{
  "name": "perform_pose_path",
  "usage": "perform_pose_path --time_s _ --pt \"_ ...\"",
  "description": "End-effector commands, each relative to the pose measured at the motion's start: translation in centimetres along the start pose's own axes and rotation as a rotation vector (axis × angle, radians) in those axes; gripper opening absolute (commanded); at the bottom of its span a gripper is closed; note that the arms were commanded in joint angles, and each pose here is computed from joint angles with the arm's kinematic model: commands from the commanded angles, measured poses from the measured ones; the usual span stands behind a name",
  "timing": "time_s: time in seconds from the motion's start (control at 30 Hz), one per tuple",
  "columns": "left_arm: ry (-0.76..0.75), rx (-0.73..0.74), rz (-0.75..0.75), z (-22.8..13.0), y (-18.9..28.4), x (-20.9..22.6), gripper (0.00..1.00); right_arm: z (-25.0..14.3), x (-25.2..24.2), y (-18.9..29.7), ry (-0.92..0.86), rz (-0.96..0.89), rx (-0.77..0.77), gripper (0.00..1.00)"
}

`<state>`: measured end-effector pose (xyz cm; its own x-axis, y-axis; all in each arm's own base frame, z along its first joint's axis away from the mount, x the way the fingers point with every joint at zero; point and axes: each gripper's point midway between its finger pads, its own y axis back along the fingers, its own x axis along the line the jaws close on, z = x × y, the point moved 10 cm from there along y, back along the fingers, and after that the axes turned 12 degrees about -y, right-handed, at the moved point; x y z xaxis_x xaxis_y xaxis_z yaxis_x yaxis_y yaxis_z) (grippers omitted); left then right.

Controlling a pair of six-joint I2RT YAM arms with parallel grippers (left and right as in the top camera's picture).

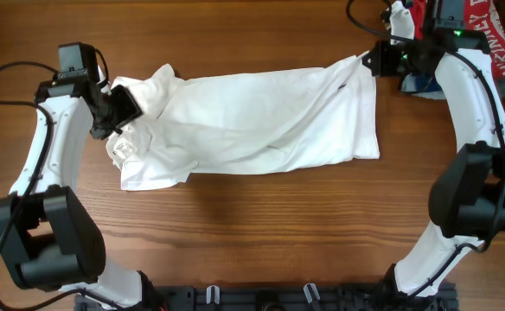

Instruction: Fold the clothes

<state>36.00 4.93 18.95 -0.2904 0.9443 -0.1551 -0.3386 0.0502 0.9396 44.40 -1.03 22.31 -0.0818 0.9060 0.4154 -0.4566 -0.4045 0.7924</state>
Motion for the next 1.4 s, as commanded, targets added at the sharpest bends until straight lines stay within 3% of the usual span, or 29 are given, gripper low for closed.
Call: perform_pose_path --time_s 0.0,0.17,0.5,0.87,1.07,1.37 --pt "-0.012 -0.048 -0.008 0.7 -0.1 -0.2 1.0 -0.1 -0.3 -1.2 -0.011 0.0 0.012 0.04" --pt "-0.008 0.001 -0.039 0.1 1.7 -0.6 1.0 -0.2 -0.4 -1.4 -0.013 0.0 0.018 0.04" --pt "0.027 0.296 0.025 -5.6 2.7 -1.3 1.0 -0.2 -0.4 -1.4 -0.014 -0.001 0.019 0.04" --pt "-0.014 0.27 0.123 -9.6 -3.6 1.1 1.0 -0.1 -0.4 -1.4 -0.009 -0.001 0.013 0.05" --pt "-0.042 0.212 0.252 -9.4 -3.9 2.2 1.0 -0.1 -0.5 -1.4 -0.009 -0.02 0.011 0.06" --pt "-0.126 0.2 0.322 -9.1 -3.8 2.7 0.99 0.1 -0.6 -1.6 -0.006 -0.023 0.004 0.08"
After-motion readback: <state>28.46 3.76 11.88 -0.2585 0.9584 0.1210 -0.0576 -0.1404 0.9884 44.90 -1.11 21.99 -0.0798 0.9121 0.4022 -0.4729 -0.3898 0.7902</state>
